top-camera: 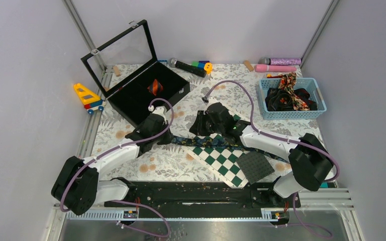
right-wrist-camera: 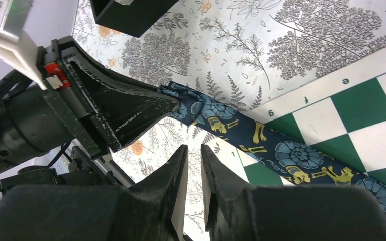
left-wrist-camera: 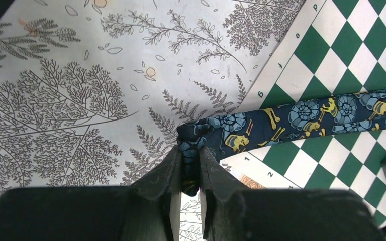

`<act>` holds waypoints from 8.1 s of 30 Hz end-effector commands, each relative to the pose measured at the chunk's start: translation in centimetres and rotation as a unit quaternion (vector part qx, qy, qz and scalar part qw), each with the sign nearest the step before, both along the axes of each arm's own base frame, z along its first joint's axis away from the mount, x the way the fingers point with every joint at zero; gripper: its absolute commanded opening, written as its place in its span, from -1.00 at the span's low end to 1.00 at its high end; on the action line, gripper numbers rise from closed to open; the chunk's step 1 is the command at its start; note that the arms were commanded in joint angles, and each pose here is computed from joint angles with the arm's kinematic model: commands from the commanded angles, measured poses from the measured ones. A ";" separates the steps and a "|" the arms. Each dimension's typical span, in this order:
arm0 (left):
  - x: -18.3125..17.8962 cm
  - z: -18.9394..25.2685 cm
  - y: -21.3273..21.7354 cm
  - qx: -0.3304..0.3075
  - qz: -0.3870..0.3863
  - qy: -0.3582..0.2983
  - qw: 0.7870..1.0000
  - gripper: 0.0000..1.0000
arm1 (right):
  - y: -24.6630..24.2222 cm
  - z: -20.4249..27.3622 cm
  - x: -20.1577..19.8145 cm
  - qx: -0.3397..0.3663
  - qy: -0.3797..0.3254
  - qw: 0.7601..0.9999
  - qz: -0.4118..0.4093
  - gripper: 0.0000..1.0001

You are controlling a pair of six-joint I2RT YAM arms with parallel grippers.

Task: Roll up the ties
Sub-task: Roll the tie at the center of the board.

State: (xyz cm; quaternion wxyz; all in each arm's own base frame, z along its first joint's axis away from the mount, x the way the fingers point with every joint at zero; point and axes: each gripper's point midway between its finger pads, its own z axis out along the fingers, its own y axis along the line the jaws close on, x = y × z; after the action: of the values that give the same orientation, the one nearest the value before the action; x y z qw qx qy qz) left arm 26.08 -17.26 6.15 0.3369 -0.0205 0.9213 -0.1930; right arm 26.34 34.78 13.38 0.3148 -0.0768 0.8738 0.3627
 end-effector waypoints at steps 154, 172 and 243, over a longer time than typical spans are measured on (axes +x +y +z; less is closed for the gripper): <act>-1.1 -3.7 -2.4 0.564 -0.094 0.034 0.820 -0.43 | -16.2 13.0 -0.3 -0.055 -0.187 0.956 -0.219 0.00; -1.6 -4.3 -3.6 0.529 -0.113 0.046 0.840 -0.30 | -16.0 12.9 -0.2 -0.058 -0.185 0.957 -0.216 0.15; 0.3 1.1 -5.3 0.500 -0.089 -0.007 0.862 0.02 | -17.4 15.8 -0.4 -0.040 -0.211 0.946 -0.242 0.20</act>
State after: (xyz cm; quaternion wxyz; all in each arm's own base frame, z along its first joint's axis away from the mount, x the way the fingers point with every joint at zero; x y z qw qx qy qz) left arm 25.49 -21.57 4.55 0.2514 0.2498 0.8921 0.2804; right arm 25.34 18.21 26.94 0.5406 0.0226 0.8128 0.2159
